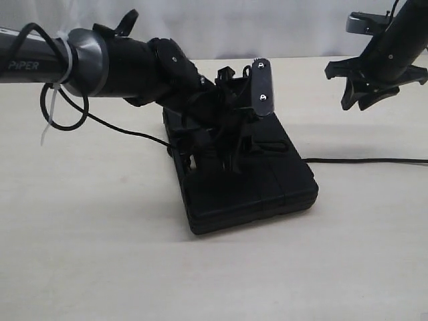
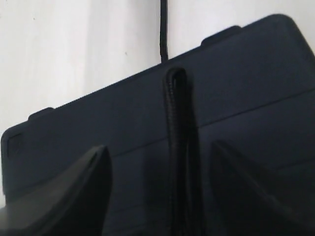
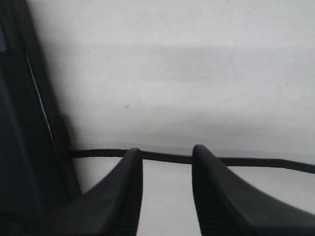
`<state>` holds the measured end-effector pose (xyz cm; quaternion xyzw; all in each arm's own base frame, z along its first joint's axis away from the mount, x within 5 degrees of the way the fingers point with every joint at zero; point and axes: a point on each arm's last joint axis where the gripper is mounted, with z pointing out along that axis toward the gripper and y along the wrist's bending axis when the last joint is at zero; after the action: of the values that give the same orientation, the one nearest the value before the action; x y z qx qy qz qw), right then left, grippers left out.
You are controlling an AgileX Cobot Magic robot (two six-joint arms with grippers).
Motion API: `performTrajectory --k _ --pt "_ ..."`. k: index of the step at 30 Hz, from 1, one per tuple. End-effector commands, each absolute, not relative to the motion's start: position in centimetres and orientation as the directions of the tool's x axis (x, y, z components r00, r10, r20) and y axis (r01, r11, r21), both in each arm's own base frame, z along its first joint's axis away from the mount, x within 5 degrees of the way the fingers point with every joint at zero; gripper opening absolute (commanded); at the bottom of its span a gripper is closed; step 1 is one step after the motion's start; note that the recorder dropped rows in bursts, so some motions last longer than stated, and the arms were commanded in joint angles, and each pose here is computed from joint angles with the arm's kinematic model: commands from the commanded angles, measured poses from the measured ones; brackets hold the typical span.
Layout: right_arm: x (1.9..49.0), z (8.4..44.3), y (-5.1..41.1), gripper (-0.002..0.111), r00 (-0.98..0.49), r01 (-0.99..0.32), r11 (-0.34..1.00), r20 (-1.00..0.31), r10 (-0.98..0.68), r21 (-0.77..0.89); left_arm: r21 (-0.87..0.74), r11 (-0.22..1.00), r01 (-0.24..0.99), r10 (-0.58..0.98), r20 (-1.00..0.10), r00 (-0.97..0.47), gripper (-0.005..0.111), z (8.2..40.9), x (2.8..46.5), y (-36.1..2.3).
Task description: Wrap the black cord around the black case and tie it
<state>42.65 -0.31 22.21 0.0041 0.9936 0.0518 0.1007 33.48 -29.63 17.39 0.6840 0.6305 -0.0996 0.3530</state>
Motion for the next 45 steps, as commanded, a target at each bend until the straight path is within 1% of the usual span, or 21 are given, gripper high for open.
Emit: performTrajectory --k 1,4,7,9,13,15,16,18,19,21,24,27,33,36,37,40,45 --pt "42.6 22.2 -0.5 0.033 -0.98 -0.005 0.995 -0.2 0.016 0.103 0.381 0.045 0.924 0.845 -0.508 0.168 0.057 18.7 33.4 -28.5" --pt "42.6 22.2 -0.5 0.033 -0.98 -0.005 0.995 -0.197 0.015 0.103 0.342 0.05 0.938 0.889 -0.443 0.114 0.057 18.2 33.5 -27.5" --pt "42.4 22.1 -0.5 0.033 -0.984 -0.007 0.995 -0.177 0.011 0.098 0.274 0.018 0.962 0.922 -0.376 0.09 0.057 17.5 33.4 -26.3" --pt "41.9 21.6 -1.0 0.033 -0.99 -0.008 0.998 -0.141 0.002 0.065 0.233 0.009 0.972 0.93 -0.358 0.078 0.056 17.2 33.3 -25.9" --pt "40.5 19.6 -3.6 0.033 -0.994 0.094 0.994 -0.05 0.097 0.061 0.23 0.049 0.972 0.927 -0.372 0.041 0.056 17.2 33.4 -25.9" --pt "38.4 16.9 -7.2 0.033 -0.971 0.238 0.967 0.018 0.237 0.088 0.226 0.136 0.965 0.914 -0.405 -0.034 0.056 17.3 33.7 -26.0" --pt "37.1 15.2 -9.6 0.033 -0.931 0.357 0.923 -0.026 0.364 0.142 0.217 0.15 0.965 0.912 -0.408 -0.05 0.056 17.3 33.7 -26.0" --pt "35.4 13.2 -11.8 0.033 -0.814 0.525 0.812 -0.13 0.566 0.255 0.207 0.175 0.962 0.907 -0.415 -0.076 0.056 17.3 33.7 -26.0" --pt "34.7 11.9 -12.5 0.033 -0.707 0.605 0.722 -0.189 0.681 0.336 0.2 0.195 0.96 0.902 -0.42 -0.096 0.056 17.3 33.7 -26.0" --pt "34.8 11.5 -12.9 0.033 -0.625 0.637 0.671 -0.255 0.738 0.38 0.212 0.197 0.957 0.901 -0.424 -0.091 0.056 17.3 33.8 -26.1" --pt "35.2 11.7 -13.4 0.033 -0.583 0.642 0.664 -0.318 0.748 0.383 0.22 0.199 0.955 0.9 -0.428 -0.089 0.056 17.3 33.9 -26.1" --pt "35.5 11.4 -13.8 0.033 -0.554 0.656 0.652 -0.344 0.758 0.381 0.232 0.204 0.951 0.896 -0.435 -0.086 0.056 17.3 34.0 -26.1" --pt "35.7 9.6 -13.6 0.033 -0.566 0.678 0.625 -0.268 0.78 0.387 0.233 0.205 0.951 0.896 -0.436 -0.086 0.056 17.4 34.1 -26.1" --pt "36.0 8.9 -13.2 0.033 -0.602 0.67 0.622 -0.194 0.775 0.405 0.233 0.205 0.951 0.896 -0.436 -0.086 0.056 17.4 34.1 -26.1" --pt "36.2 9.0 -13.1 0.033 -0.618 0.658 0.631 -0.184 0.765 0.411 0.233 0.205 0.951 0.896 -0.436 -0.086 0.056 17.4 34.1 -26.1" --pt "37.3 9.3 -12.9 0.033 -0.715 0.557 0.717 -0.197 0.67 0.419 0.232 0.206 0.951 0.895 -0.437 -0.088 0.056 17.4 34.1 -26.1" --pt "38.9 8.4 -11.5 0.033 -0.798 0.46 0.779 -0.187 0.574 0.426 0.23 0.208 0.951 0.894 -0.439 -0.089 0.056 17.4 34.0 -26.2"
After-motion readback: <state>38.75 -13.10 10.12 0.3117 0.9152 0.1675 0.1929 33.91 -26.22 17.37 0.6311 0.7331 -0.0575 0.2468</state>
